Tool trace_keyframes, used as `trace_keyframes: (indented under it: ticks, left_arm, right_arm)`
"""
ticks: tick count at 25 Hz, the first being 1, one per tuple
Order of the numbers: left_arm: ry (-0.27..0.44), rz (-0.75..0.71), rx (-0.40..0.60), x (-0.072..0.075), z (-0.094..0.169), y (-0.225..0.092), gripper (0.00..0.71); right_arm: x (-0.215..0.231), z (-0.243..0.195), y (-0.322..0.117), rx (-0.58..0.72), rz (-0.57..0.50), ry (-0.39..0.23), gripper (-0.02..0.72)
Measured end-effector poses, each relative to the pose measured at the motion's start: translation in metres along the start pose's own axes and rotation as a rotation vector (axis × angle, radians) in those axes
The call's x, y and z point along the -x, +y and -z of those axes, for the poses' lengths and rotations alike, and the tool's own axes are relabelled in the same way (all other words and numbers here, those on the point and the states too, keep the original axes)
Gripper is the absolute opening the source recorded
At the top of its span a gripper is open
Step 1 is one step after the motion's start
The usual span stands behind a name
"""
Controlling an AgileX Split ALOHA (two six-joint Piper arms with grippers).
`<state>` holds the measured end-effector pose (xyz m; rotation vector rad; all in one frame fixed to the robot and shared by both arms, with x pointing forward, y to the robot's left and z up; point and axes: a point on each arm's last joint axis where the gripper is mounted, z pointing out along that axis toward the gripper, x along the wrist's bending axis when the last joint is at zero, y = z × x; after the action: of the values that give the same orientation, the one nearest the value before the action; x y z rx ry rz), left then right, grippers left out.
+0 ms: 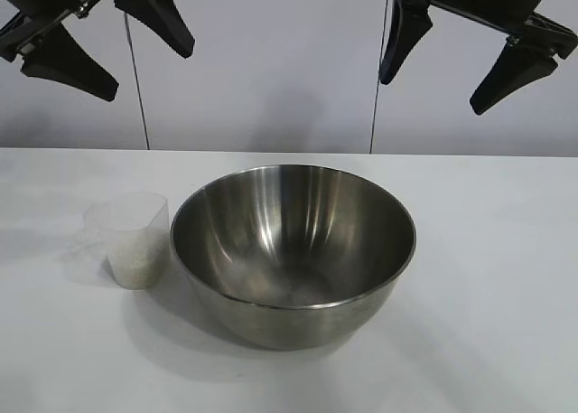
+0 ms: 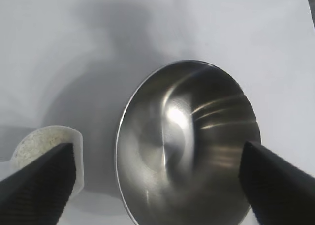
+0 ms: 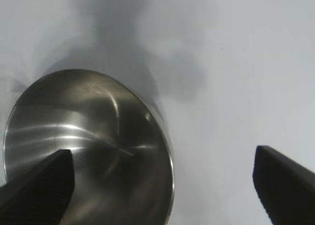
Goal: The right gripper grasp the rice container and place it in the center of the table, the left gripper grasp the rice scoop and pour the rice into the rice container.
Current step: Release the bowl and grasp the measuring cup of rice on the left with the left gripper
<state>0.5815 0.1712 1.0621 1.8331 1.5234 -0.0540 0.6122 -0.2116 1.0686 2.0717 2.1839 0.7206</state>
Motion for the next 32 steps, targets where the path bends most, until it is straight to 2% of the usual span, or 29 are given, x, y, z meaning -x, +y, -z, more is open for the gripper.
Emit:
trace_keyframes:
  ticks: [4,7,10,13,16,18,22,24,27,32]
  left_arm:
    - [0.002,-0.026,0.034,0.002,0.003,0.006,0.650]
    - [0.046,-0.104,0.162,0.004,0.015,0.016,0.650]
    - [0.177,-0.238,0.389,0.003,0.042,0.027,0.650]
    - [0.332,-0.427,0.544,-0.002,0.062,0.021,0.650]
    - [0.440,-0.572,0.635,-0.014,0.061,-0.001,0.650]
    - [0.483,-0.604,0.672,-0.029,0.047,-0.025,0.650]
    - [0.556,-0.632,0.814,-0.054,0.031,-0.069,0.649]
    - [0.586,-0.649,0.892,-0.061,0.028,-0.085,0.649]
    - [0.587,-0.627,0.944,-0.069,0.025,-0.106,0.649]
    - [0.539,-0.503,0.923,-0.086,0.007,-0.137,0.649]
  right_arm:
    - [0.000,0.000,0.000,0.000,0.001,0.000,0.684]
    - [0.000,0.000,0.000,-0.002,0.008,0.000,0.683]
    - [0.000,0.000,0.000,-0.005,0.009,0.000,0.683]
    - [0.000,0.000,-0.001,-0.006,0.011,0.000,0.683]
    - [0.000,0.000,0.000,-0.005,0.011,0.000,0.683]
    - [0.000,0.000,0.000,-0.005,0.011,0.000,0.683]
    - [0.000,0.000,0.000,-0.005,0.011,0.000,0.683]
    - [0.000,0.000,0.000,-0.003,0.011,0.000,0.683]
    - [0.000,0.000,0.000,-0.002,0.012,-0.002,0.683]
    - [0.000,0.000,0.000,-0.002,0.014,-0.005,0.683]
